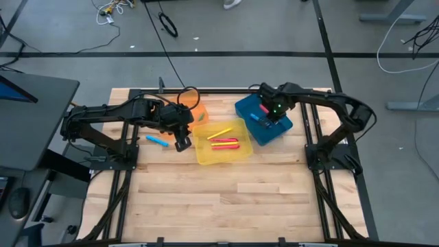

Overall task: Pick & Place Markers
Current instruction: Put the orange large highlighter into the blue bin

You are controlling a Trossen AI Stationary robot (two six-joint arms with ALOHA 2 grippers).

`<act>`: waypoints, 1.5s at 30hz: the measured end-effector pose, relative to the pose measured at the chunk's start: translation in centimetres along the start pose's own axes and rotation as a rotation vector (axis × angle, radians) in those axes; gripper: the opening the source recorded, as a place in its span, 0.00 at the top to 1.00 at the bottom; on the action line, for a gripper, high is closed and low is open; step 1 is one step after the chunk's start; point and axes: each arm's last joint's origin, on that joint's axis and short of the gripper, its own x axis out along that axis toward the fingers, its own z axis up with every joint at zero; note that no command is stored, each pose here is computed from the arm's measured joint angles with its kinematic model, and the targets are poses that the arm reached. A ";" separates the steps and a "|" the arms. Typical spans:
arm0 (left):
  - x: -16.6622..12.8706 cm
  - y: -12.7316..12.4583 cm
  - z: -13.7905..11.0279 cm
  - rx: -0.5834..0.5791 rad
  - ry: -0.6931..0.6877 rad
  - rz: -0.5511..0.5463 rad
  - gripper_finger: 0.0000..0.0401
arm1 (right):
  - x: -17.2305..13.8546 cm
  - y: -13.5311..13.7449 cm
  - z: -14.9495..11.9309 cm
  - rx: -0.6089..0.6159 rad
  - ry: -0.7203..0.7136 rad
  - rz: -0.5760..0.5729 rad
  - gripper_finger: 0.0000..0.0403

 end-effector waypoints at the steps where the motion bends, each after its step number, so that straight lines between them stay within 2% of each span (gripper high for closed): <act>1: 0.0 0.0 0.0 -0.007 0.000 0.000 0.71 | 0.2 -0.2 0.1 -0.003 0.009 -0.003 0.88; 6: 0.0 0.0 0.0 -0.045 -0.001 0.000 0.71 | 2.2 -0.3 0.8 -0.063 0.076 -0.021 0.88; 11: 0.0 0.0 0.0 -0.046 -0.001 0.000 0.71 | 3.8 -0.6 1.8 -0.081 0.071 -0.053 0.88; 25: 0.0 0.0 0.0 -0.066 0.000 0.000 0.71 | 5.2 -1.0 2.7 -0.101 0.065 -0.060 0.87; 36: 0.0 0.0 0.0 -0.065 -0.001 0.000 0.71 | 5.2 -0.9 2.7 -0.100 0.062 -0.058 0.79; 45: 0.0 0.0 0.0 -0.070 -0.001 0.000 0.71 | 5.2 -1.0 2.5 -0.085 0.076 -0.062 0.66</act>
